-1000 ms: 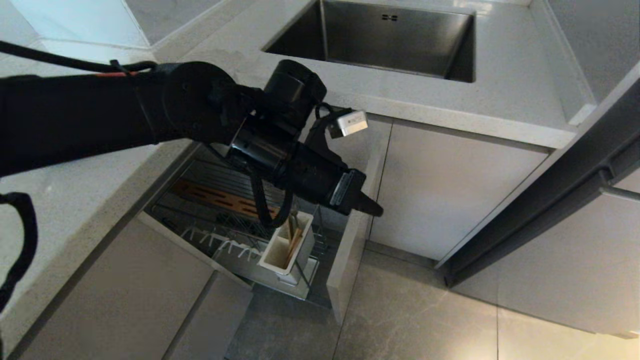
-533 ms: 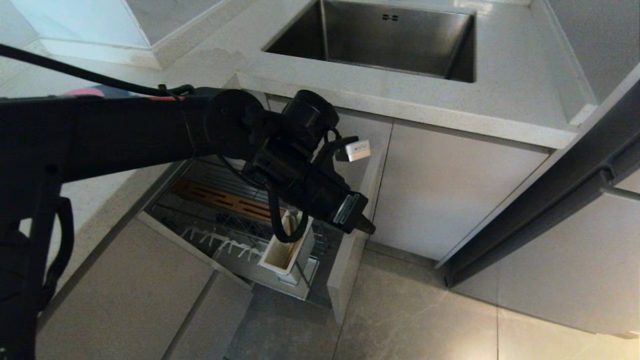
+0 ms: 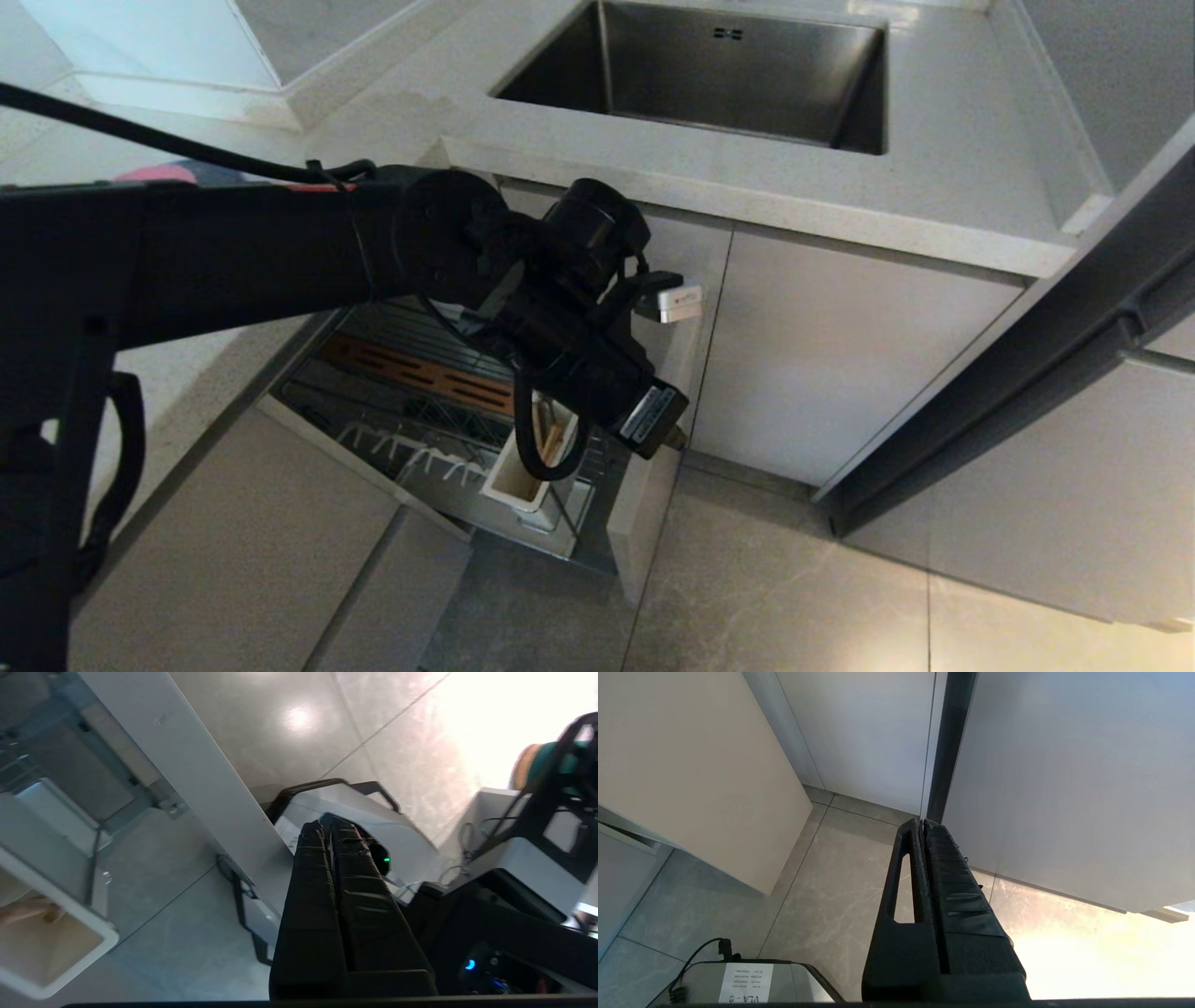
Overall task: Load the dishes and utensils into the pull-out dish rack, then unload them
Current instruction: Close the cupboard
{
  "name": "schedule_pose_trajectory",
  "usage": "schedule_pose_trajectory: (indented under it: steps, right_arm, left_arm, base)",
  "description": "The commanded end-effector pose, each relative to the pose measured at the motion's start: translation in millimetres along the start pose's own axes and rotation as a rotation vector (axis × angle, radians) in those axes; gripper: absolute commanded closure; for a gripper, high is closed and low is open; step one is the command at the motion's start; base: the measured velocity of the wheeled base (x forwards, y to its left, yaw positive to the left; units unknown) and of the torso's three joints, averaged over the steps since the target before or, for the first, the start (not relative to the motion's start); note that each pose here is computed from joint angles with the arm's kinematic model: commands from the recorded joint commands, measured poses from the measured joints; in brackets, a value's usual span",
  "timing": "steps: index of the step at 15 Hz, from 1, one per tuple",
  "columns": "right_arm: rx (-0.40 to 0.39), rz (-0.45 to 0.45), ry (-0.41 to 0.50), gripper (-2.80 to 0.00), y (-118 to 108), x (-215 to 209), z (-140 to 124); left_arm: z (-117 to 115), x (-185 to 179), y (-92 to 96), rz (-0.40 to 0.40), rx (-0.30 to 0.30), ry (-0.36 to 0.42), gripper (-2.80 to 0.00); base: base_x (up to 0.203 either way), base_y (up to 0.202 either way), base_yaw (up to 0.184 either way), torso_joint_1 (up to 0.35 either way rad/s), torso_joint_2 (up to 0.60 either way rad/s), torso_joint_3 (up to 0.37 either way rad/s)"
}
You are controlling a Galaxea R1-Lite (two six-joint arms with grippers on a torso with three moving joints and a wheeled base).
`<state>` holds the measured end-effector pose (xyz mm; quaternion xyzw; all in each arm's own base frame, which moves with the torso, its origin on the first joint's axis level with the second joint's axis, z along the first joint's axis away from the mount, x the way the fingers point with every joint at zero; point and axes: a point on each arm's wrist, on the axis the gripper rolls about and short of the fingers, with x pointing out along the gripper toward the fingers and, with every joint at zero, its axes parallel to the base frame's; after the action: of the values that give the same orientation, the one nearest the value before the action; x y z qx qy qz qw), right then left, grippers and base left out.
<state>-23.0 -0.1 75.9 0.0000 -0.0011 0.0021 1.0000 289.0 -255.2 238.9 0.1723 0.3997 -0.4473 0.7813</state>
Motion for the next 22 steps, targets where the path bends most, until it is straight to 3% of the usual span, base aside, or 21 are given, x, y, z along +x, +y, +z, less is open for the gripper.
schedule_pose_trajectory:
  steps: [1, 7, 9, 12, 18, 22]
  right_arm:
    - [0.0, 0.0, 0.001, 0.0, 0.0, 0.1, 0.0]
    - [0.0, 0.0, 0.002, 0.0, 0.0, 0.1, -0.1]
    - [0.0, 0.0, 0.002, 0.0, 0.0, 0.1, -0.1]
    - [0.0, 0.0, 0.001, 0.0, 0.0, 0.1, 0.0]
    - [0.0, 0.0, 0.001, 0.0, 0.0, 0.1, 0.0]
    - [0.0, 0.0, 0.002, 0.0, 0.0, 0.1, -0.1]
  left_arm:
    - [-0.6, -0.6, 0.9, 0.023, -0.001, 0.007, 0.0]
    - [0.1, -6.8, 2.6, 0.153, 0.007, 0.012, 0.0]
    - [0.3, -11.0, 3.2, 0.222, 0.036, 0.019, 0.0]
    - [0.8, -17.0, 6.6, 0.343, 0.044, 0.025, 0.0]
    - [-2.6, -37.4, 23.4, 0.67, 0.091, 0.095, 0.0]
    - [-9.0, -42.6, 34.3, 0.774, 0.068, 0.16, 0.0]
  base:
    - [0.0, 0.0, 0.0, 0.0, 0.0, 0.0]
    - [0.0, 0.0, 0.0, 0.0, 0.0, 0.0]
    - [0.0, 0.0, 0.0, 0.0, 0.0, 0.0]
    - [0.0, 0.0, 0.0, 0.0, 0.0, 0.0]
    - [0.0, 0.0, 0.0, 0.0, 0.0, 0.0]
    - [0.0, 0.0, 0.0, 0.0, 0.0, 0.0]
